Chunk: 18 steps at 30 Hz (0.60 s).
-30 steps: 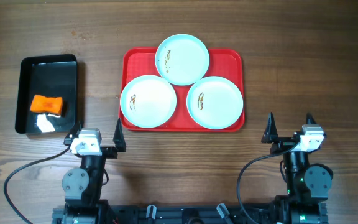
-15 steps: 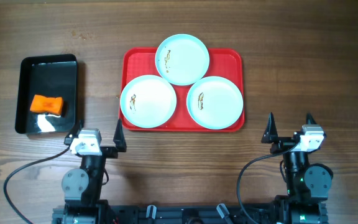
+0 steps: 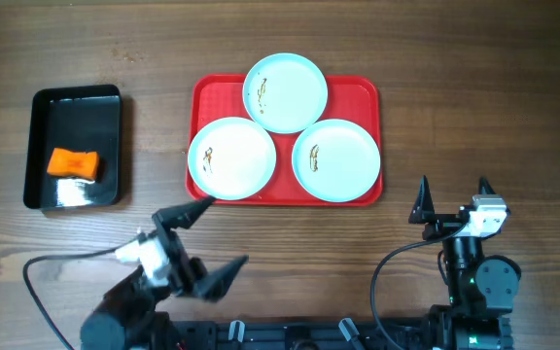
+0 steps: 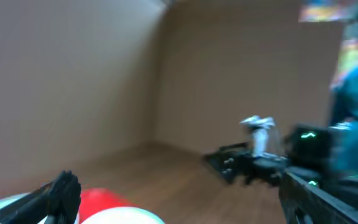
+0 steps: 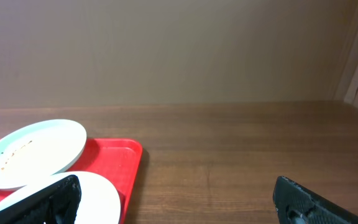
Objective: Clean dirty plates on tray and stack at the side
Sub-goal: 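Move the left gripper over the black tray toward the orange sponge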
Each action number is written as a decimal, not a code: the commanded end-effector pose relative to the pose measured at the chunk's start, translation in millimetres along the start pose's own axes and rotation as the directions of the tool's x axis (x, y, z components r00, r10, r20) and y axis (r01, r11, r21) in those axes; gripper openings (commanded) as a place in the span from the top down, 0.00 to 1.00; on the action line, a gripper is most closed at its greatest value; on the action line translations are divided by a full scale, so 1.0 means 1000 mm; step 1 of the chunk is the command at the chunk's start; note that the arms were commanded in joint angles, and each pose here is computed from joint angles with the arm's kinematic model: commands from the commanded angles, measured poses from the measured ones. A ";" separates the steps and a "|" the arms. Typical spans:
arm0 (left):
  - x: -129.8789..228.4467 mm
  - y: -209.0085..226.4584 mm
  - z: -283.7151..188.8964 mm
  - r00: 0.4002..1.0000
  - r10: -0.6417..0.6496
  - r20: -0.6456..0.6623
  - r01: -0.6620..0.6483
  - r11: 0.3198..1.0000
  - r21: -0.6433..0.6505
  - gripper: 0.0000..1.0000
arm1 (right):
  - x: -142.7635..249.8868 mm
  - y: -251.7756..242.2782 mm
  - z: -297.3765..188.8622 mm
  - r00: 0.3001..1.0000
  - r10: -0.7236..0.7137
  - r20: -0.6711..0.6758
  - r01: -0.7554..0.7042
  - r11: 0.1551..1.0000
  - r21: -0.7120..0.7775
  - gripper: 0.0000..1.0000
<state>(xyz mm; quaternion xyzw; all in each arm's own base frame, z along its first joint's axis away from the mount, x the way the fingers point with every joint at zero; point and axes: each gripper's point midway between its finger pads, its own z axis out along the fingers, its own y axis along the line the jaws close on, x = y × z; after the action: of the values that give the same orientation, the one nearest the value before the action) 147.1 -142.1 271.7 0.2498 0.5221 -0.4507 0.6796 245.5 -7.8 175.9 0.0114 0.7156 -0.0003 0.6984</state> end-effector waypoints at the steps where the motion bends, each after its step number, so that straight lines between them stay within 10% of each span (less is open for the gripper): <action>1: -0.010 -0.028 -0.002 0.996 -0.094 -0.003 0.094 0.988 0.123 0.00 | 0.002 -0.001 0.000 1.000 0.014 0.004 -0.014 1.000 0.006 0.00; 13: -0.015 0.029 -0.003 0.977 -0.178 0.114 0.194 0.970 -0.148 0.00 | 0.002 -0.001 0.000 1.000 0.014 0.004 -0.014 1.000 0.006 0.00; 18: -0.009 0.048 0.000 0.987 -0.156 -0.047 0.135 0.942 -0.309 0.00 | 0.002 -0.001 0.000 1.000 0.014 0.004 -0.014 1.000 0.006 0.00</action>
<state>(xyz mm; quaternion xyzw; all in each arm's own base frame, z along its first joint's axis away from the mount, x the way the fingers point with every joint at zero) 179.7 -126.9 256.4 0.1106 0.6048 -0.4817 0.6245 245.6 -7.8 175.6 0.0114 0.7159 -0.0003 0.6981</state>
